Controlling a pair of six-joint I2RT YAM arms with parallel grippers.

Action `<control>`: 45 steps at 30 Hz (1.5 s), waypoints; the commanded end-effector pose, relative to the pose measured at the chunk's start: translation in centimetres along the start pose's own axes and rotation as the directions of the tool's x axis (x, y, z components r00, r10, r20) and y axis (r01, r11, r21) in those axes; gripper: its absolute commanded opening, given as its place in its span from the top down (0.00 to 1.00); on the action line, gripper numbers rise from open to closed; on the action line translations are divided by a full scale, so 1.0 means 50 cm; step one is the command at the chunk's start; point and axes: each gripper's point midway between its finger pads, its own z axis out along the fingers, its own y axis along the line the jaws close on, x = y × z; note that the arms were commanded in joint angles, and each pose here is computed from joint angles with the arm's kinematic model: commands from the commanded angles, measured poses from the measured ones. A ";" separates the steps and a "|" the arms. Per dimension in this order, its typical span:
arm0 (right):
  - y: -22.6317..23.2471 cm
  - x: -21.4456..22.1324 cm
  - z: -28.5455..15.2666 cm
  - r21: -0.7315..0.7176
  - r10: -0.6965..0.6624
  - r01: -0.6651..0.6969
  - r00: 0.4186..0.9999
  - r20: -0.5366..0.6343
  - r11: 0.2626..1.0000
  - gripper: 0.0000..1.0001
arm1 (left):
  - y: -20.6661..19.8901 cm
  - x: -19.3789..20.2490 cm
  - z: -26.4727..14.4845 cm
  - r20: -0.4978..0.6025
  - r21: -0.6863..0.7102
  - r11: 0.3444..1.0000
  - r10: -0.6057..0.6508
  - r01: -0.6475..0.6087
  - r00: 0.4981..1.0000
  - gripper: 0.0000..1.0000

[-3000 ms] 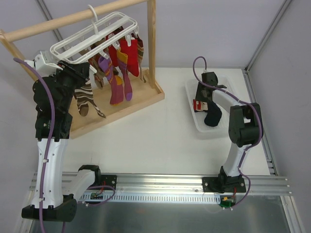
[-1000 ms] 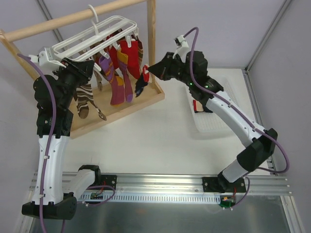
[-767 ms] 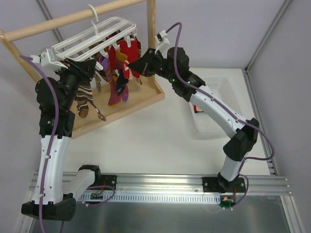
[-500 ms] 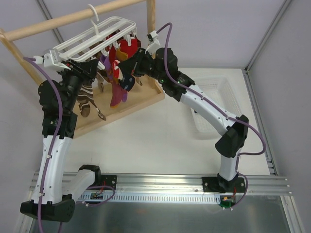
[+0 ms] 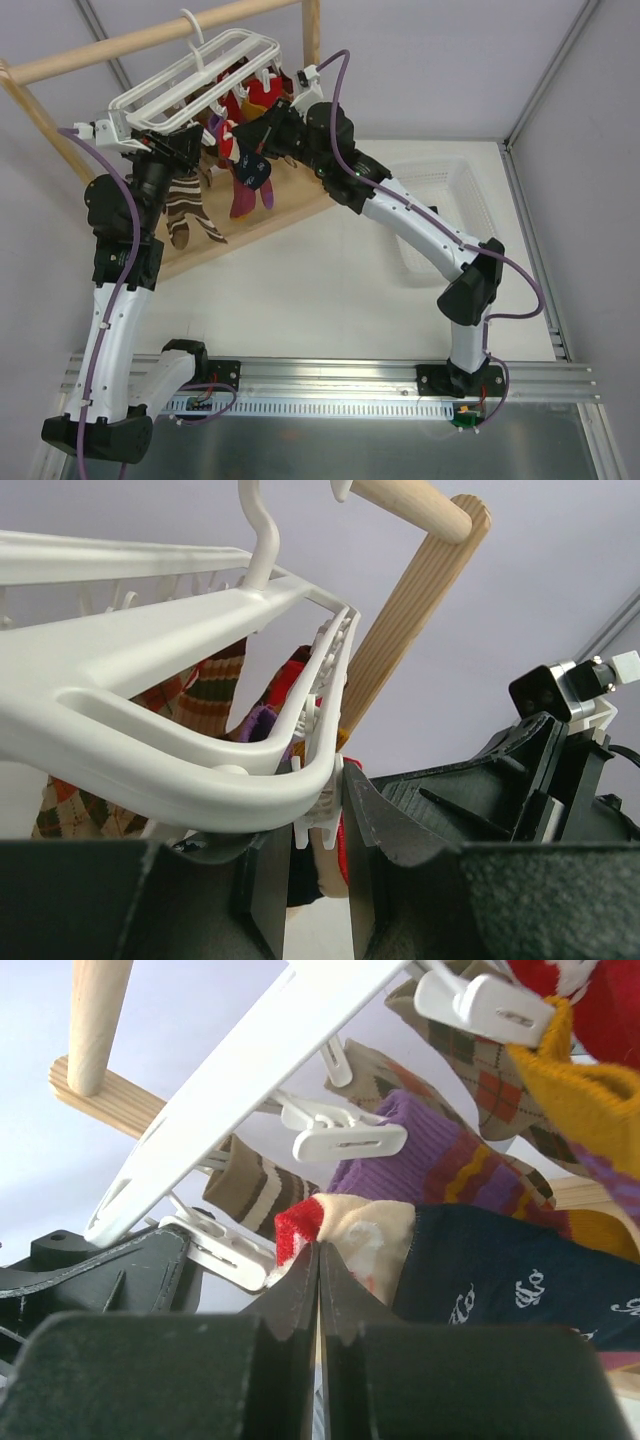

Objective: Clip the socks to the hanger
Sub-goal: Clamp the sock onto the hanger.

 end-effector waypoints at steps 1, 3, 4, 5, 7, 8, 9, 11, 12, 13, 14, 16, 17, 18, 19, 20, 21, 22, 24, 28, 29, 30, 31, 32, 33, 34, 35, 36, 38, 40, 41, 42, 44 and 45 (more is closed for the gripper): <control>0.056 -0.026 0.003 -0.060 0.023 -0.020 0.998 0.052 0.998 0.99 | -0.030 -0.045 -0.009 0.094 0.050 0.998 0.031 -0.036 0.995 1.00; 0.058 -0.024 0.004 -0.062 0.025 -0.022 0.998 0.051 0.998 0.99 | -0.031 -0.045 -0.009 0.094 0.054 0.998 0.031 -0.037 0.995 1.00; 0.060 -0.022 0.005 -0.064 0.026 -0.022 0.998 0.053 0.998 0.99 | -0.032 -0.047 -0.010 0.097 0.055 0.998 0.032 -0.037 0.995 1.00; 0.064 -0.021 0.005 -0.068 0.023 -0.019 0.998 0.053 0.997 0.99 | -0.032 -0.043 -0.009 0.092 0.058 0.998 0.030 -0.036 0.995 1.00; 0.067 -0.020 0.006 -0.072 0.025 -0.021 0.998 0.056 0.997 0.99 | -0.030 -0.042 -0.009 0.092 0.057 0.998 0.030 -0.035 0.995 1.00; 0.067 -0.020 0.006 -0.072 0.027 -0.023 0.998 0.056 0.997 0.99 | -0.029 -0.042 -0.009 0.093 0.055 0.998 0.030 -0.035 0.995 1.00; 0.069 -0.019 0.007 -0.074 0.027 -0.023 0.998 0.055 0.997 0.99 | -0.029 -0.042 -0.010 0.094 0.054 0.998 0.031 -0.037 0.995 1.00; 0.074 -0.020 0.008 -0.082 0.028 -0.024 0.998 0.055 0.996 0.99 | -0.027 -0.038 -0.009 0.092 0.054 0.998 0.036 -0.041 0.995 1.00; 0.077 -0.021 0.007 -0.085 0.028 -0.023 0.998 0.056 0.996 0.99 | -0.026 -0.035 -0.009 0.090 0.054 0.998 0.038 -0.043 0.995 1.00; 0.080 -0.021 0.007 -0.089 0.030 -0.025 0.998 0.057 0.996 0.99 | -0.025 -0.033 -0.009 0.090 0.054 0.997 0.041 -0.046 0.995 1.00; 0.082 -0.024 0.005 -0.091 0.031 -0.026 0.998 0.058 0.995 0.99 | -0.020 -0.028 -0.007 0.090 0.051 0.997 0.053 -0.058 0.994 1.00; 0.086 -0.023 0.004 -0.097 0.033 -0.028 0.998 0.056 0.995 0.99 | -0.018 -0.030 -0.008 0.098 0.045 0.997 0.061 -0.066 0.993 1.00; 0.088 -0.025 0.003 -0.098 0.035 -0.029 0.998 0.059 0.995 0.99 | -0.014 -0.028 -0.008 0.098 0.039 0.997 0.069 -0.073 0.993 1.00; 0.089 -0.025 0.003 -0.099 0.038 -0.032 0.997 0.061 0.995 0.99 | -0.013 -0.026 -0.008 0.098 0.039 0.996 0.072 -0.076 0.993 1.00; 0.089 -0.024 0.004 -0.101 0.038 -0.032 0.997 0.061 0.994 0.99 | -0.014 -0.027 -0.010 0.100 0.041 0.996 0.073 -0.078 0.992 1.00; 0.088 -0.025 0.005 -0.101 0.041 -0.035 0.997 0.063 0.994 0.99 | -0.014 -0.025 -0.010 0.099 0.044 0.996 0.074 -0.078 0.992 1.00; 0.091 -0.022 0.006 -0.105 0.049 -0.043 0.997 0.061 0.994 0.99 | -0.017 -0.027 -0.010 0.102 0.051 0.996 0.073 -0.079 0.992 1.00; 0.094 -0.023 0.006 -0.111 0.054 -0.047 0.997 0.060 0.993 0.99 | -0.018 -0.025 -0.011 0.101 0.055 0.995 0.074 -0.079 0.992 1.00; 0.096 -0.021 0.008 -0.117 0.066 -0.059 0.996 0.059 0.991 0.99 | -0.018 -0.023 -0.012 0.101 0.055 0.995 0.074 -0.080 0.992 1.00; 0.096 -0.023 0.010 -0.113 0.080 -0.072 0.994 0.069 0.991 0.99 | -0.024 -0.026 -0.017 0.114 0.072 0.994 0.071 -0.080 0.991 1.00; 0.096 -0.020 0.010 -0.112 0.086 -0.078 0.994 0.068 0.991 0.99 | -0.021 -0.020 -0.017 0.111 0.072 0.994 0.072 -0.080 0.991 1.00; 0.097 -0.021 0.011 -0.115 0.092 -0.084 0.993 0.069 0.990 0.99 | -0.022 -0.021 -0.019 0.117 0.074 0.994 0.072 -0.081 0.991 1.00; 0.099 -0.019 0.012 -0.120 0.109 -0.101 0.992 0.067 0.988 0.99 | -0.022 -0.022 -0.020 0.122 0.073 0.994 0.073 -0.083 0.990 1.00; 0.102 -0.023 0.012 -0.126 0.115 -0.106 0.991 0.071 0.986 0.99 | -0.019 -0.019 -0.020 0.120 0.068 0.994 0.074 -0.083 0.990 1.00; 0.105 -0.023 0.012 -0.132 0.125 -0.115 0.990 0.071 0.985 0.99 | -0.017 -0.017 -0.020 0.119 0.065 0.994 0.074 -0.082 0.990 1.00; 0.108 -0.023 0.012 -0.136 0.133 -0.122 0.988 0.074 0.983 0.99 | -0.016 -0.018 -0.020 0.122 0.063 0.995 0.074 -0.082 0.990 1.00; 0.108 -0.023 0.013 -0.137 0.142 -0.131 0.987 0.073 0.982 0.99 | -0.016 -0.016 -0.020 0.123 0.065 0.995 0.070 -0.078 0.990 1.00; 0.111 -0.022 0.012 -0.140 0.145 -0.133 0.987 0.074 0.981 0.99 | -0.017 -0.015 -0.021 0.121 0.068 0.995 0.066 -0.075 0.990 1.00; 0.111 -0.019 0.013 -0.138 0.148 -0.137 0.986 0.075 0.981 0.99 | -0.018 -0.016 -0.023 0.127 0.072 0.995 0.061 -0.071 0.990 1.00; 0.113 -0.017 0.014 -0.143 0.157 -0.146 0.985 0.072 0.979 0.99 | -0.019 -0.015 -0.024 0.130 0.077 0.994 0.061 -0.071 0.990 1.00; 0.114 -0.018 0.014 -0.144 0.164 -0.152 0.984 0.073 0.978 0.99 | -0.018 -0.012 -0.025 0.130 0.077 0.995 0.058 -0.068 0.990 1.00; 0.114 -0.016 0.014 -0.145 0.164 -0.152 0.984 0.072 0.978 0.99 | -0.018 -0.012 -0.026 0.135 0.078 0.995 0.056 -0.067 0.989 0.99; 0.116 -0.015 0.014 -0.144 0.166 -0.155 0.983 0.073 0.977 0.99 | -0.019 -0.008 -0.028 0.134 0.086 0.994 0.051 -0.063 0.990 1.00; 0.117 -0.014 0.014 -0.146 0.171 -0.159 0.983 0.073 0.976 0.99 | -0.019 -0.007 -0.028 0.134 0.086 0.994 0.051 -0.063 0.990 0.99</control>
